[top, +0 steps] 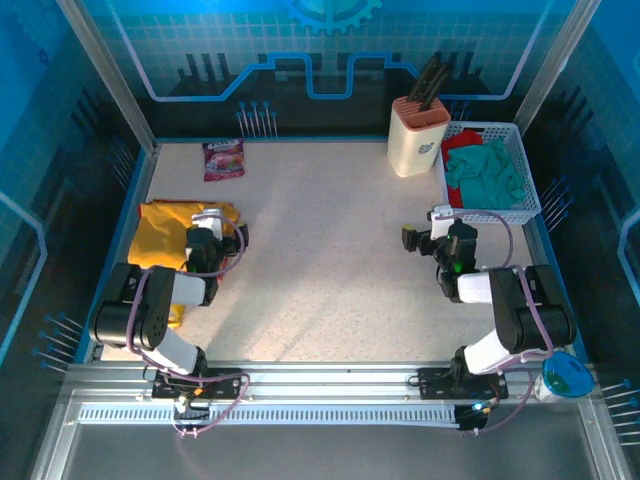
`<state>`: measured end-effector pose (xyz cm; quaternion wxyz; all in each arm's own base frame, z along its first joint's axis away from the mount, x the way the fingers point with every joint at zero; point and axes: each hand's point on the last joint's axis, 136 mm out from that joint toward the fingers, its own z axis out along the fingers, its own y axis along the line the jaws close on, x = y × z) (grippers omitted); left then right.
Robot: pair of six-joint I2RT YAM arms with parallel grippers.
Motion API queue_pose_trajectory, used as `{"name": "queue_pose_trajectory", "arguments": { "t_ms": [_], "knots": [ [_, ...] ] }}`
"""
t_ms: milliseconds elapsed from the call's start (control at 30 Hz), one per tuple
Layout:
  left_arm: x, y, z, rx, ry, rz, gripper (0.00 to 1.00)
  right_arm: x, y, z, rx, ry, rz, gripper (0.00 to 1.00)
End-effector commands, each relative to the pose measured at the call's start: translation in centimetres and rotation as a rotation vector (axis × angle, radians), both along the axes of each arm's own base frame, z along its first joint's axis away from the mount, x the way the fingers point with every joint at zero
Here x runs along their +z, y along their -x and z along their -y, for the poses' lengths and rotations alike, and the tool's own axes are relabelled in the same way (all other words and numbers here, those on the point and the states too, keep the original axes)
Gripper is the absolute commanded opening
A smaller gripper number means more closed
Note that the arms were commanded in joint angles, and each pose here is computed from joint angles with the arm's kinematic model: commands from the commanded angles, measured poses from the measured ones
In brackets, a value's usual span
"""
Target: Fold and stack the t-shirts
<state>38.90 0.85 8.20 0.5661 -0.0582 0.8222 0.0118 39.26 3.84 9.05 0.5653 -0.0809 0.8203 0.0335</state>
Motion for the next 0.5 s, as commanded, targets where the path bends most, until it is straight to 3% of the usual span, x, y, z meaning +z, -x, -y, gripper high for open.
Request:
{"name": "queue_pose_trajectory", "arguments": {
  "t_ms": [0, 467],
  "knots": [
    [1.38, -0.65, -0.38, 0.023, 0.018, 0.050, 0.99, 0.72, -0.62, 0.36, -0.003, -0.004, 0.024, 1.00],
    [1.41, -0.69, -0.39, 0.023, 0.018, 0.050, 0.99, 0.78, -0.63, 0.34, -0.002, -0.004, 0.026, 1.00]
  ]
}}
